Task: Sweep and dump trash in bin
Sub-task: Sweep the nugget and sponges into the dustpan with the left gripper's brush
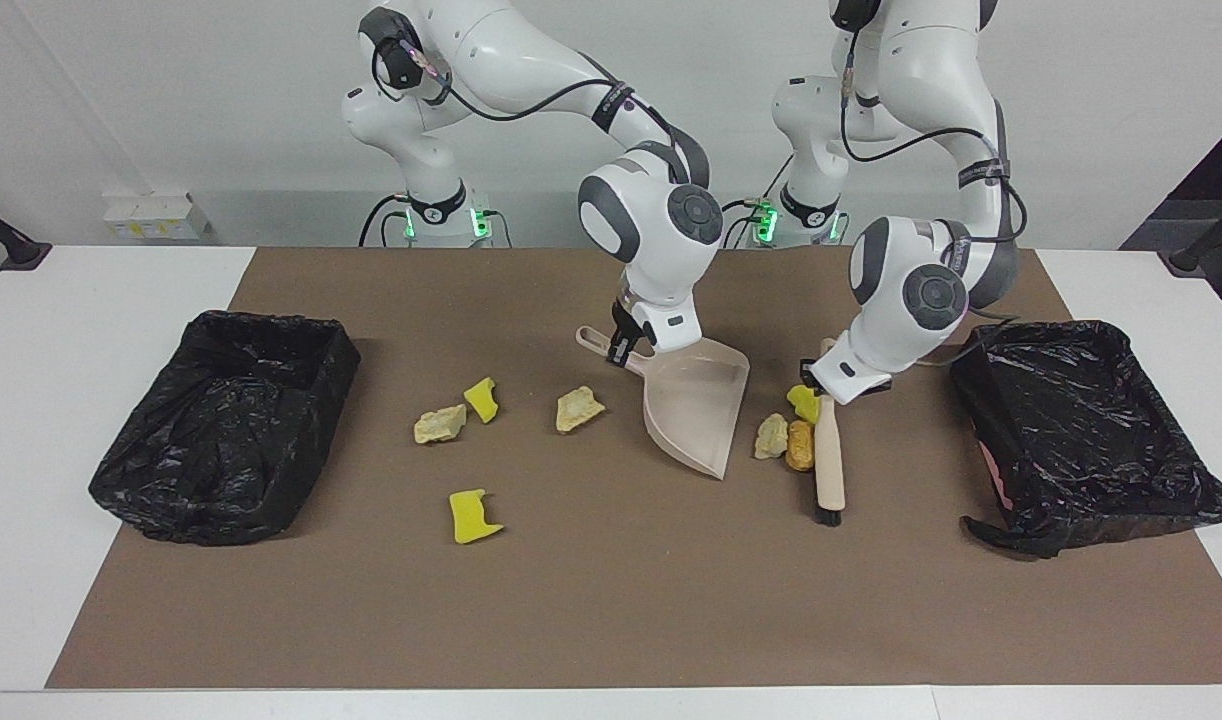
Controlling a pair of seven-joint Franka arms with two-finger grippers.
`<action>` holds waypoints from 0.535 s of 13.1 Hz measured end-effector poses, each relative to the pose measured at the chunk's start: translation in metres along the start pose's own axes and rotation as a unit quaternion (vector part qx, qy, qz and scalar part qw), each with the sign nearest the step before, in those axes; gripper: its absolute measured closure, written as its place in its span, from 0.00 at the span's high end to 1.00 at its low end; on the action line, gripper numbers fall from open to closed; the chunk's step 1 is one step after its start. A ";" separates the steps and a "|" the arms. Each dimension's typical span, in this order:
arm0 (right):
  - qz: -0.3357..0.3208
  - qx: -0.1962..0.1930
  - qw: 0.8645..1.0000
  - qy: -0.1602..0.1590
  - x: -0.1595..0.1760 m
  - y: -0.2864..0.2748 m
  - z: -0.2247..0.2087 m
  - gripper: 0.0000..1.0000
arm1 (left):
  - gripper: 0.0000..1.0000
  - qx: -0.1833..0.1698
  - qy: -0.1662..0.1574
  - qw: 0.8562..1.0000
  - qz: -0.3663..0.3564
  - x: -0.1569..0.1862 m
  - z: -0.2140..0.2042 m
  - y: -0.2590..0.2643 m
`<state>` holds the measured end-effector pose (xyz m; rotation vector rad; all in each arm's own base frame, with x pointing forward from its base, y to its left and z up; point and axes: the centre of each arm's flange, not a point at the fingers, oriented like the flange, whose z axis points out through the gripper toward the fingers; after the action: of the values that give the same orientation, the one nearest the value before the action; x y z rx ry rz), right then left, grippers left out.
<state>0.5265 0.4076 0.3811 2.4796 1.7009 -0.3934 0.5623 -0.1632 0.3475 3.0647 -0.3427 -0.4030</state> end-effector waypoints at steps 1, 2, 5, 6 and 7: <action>0.000 -0.001 1.000 0.001 0.000 0.000 0.000 0.33 | 0.26 -0.007 -0.004 1.000 0.005 -0.005 0.004 0.022; 0.000 -0.002 1.000 0.002 0.000 -0.001 -0.001 0.33 | 0.26 -0.016 -0.008 1.000 0.015 -0.011 0.007 0.045; 0.003 -0.002 1.000 0.002 0.000 -0.003 0.000 0.33 | 0.26 -0.039 -0.021 0.998 0.043 -0.029 0.011 0.104; 0.003 -0.002 1.000 0.002 0.000 -0.003 0.000 0.33 | 0.26 -0.046 -0.026 0.998 0.047 -0.034 0.009 0.115; 0.003 -0.002 1.000 0.002 0.000 -0.003 0.000 0.33 | 0.26 -0.051 -0.030 0.997 0.048 -0.038 0.006 0.120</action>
<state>0.5235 0.4093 0.3812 2.4840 1.6923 -0.3847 0.4991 -0.2717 0.3587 2.9271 -0.4551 -0.4924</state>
